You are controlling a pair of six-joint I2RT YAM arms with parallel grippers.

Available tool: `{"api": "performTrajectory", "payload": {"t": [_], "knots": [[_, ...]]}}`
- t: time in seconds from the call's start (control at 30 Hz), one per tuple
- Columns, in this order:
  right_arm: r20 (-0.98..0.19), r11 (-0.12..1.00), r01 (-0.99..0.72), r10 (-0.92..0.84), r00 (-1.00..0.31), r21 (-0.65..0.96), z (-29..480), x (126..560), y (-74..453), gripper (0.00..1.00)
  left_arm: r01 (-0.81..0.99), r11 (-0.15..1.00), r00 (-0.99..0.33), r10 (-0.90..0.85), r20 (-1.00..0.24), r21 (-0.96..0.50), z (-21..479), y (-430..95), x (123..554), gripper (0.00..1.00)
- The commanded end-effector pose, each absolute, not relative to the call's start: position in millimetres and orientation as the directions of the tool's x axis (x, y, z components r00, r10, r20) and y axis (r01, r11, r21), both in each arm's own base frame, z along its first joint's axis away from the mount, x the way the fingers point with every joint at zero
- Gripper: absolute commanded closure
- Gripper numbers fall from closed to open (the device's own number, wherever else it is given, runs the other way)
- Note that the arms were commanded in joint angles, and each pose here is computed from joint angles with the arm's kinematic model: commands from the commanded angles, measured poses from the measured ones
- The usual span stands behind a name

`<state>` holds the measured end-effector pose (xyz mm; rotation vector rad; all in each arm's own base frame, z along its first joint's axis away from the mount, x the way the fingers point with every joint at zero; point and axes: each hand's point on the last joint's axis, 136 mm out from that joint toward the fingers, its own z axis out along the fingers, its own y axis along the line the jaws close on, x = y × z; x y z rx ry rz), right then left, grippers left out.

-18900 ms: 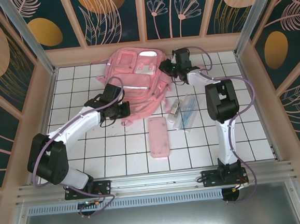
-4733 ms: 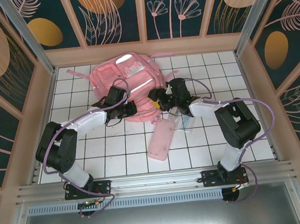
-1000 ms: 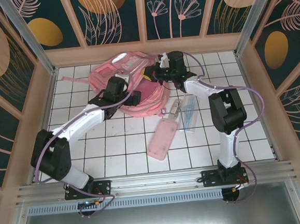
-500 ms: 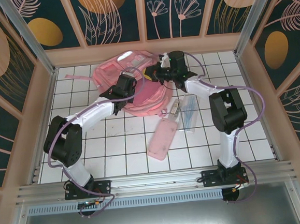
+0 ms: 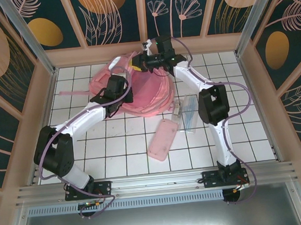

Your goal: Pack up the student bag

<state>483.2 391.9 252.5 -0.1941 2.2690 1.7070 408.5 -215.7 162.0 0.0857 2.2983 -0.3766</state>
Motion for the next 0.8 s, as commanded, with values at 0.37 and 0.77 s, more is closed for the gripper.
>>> {"api": "performTrajectory", "payload": {"t": [0.37, 0.77], "knots": [[-0.439, 0.783, -0.055, 0.289, -0.851, 0.620, 195, 422, 248, 0.01, 0.277, 0.851, -0.630, -0.190, -0.753, -0.446, 211, -273, 454, 1.00], [-0.210, 0.954, 0.202, 0.249, -0.946, 0.220, 106, 245, 237, 0.01, 0.396, 0.702, -0.632, -0.259, -0.731, -0.591, 219, -284, 464, 1.00]]}}
